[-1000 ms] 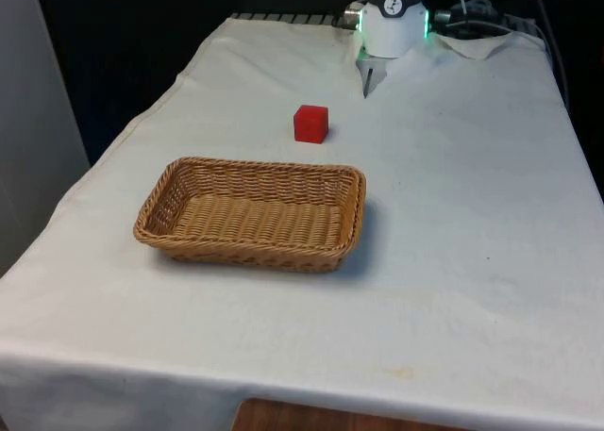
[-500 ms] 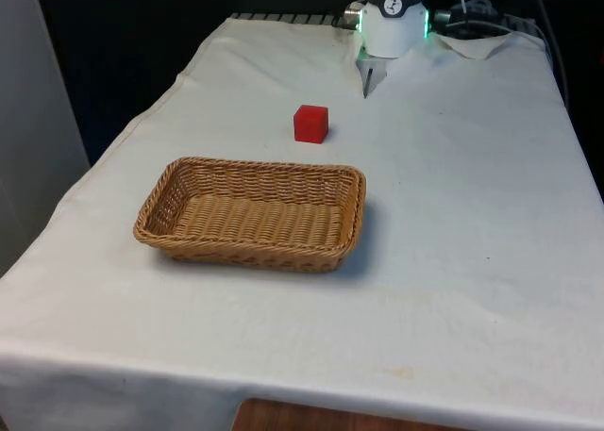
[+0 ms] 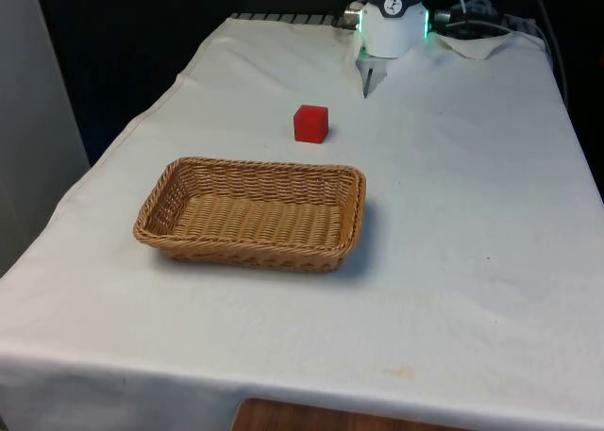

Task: Pick up the cube and place it into the basket.

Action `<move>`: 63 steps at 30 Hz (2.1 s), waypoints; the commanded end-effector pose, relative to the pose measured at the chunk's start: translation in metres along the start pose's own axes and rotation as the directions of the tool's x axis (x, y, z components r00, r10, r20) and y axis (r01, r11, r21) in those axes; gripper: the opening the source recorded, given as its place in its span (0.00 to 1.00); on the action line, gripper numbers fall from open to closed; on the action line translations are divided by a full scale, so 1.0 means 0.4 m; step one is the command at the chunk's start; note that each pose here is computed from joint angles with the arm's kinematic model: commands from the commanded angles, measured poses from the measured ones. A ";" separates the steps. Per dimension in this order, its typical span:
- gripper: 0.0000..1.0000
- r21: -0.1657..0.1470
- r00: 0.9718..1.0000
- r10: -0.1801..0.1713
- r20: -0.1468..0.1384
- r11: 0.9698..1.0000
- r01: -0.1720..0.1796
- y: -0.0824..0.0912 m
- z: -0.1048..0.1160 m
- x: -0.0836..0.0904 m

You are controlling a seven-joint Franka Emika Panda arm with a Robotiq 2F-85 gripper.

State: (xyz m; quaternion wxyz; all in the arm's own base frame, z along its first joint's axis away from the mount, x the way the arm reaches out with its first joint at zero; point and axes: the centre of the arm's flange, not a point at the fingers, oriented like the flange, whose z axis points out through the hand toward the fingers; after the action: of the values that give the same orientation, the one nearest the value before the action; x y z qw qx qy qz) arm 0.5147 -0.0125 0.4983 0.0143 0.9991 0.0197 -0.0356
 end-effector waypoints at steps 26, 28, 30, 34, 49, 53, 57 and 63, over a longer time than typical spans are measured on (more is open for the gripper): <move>1.00 0.013 0.998 0.012 -0.056 1.000 -0.012 0.010 0.046 -0.115; 1.00 0.016 0.999 0.015 -0.052 1.000 -0.014 0.018 0.052 -0.125; 1.00 0.017 0.999 0.014 -0.050 1.000 -0.013 0.019 0.054 -0.127; 1.00 0.017 0.999 0.019 -0.042 1.000 -0.018 0.032 0.067 -0.147; 1.00 0.002 0.999 0.027 -0.034 1.000 -0.027 0.058 0.112 -0.219; 1.00 0.001 0.999 0.030 -0.038 1.000 -0.030 0.060 0.123 -0.233; 1.00 0.004 0.999 0.033 -0.037 0.999 -0.033 0.056 0.126 -0.237; 1.00 0.008 0.999 0.026 -0.031 1.000 -0.026 0.055 0.126 -0.236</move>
State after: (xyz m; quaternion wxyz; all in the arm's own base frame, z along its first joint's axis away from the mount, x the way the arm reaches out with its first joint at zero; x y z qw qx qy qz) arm 0.4179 -0.0396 0.4554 0.0106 0.9997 0.0067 -0.0201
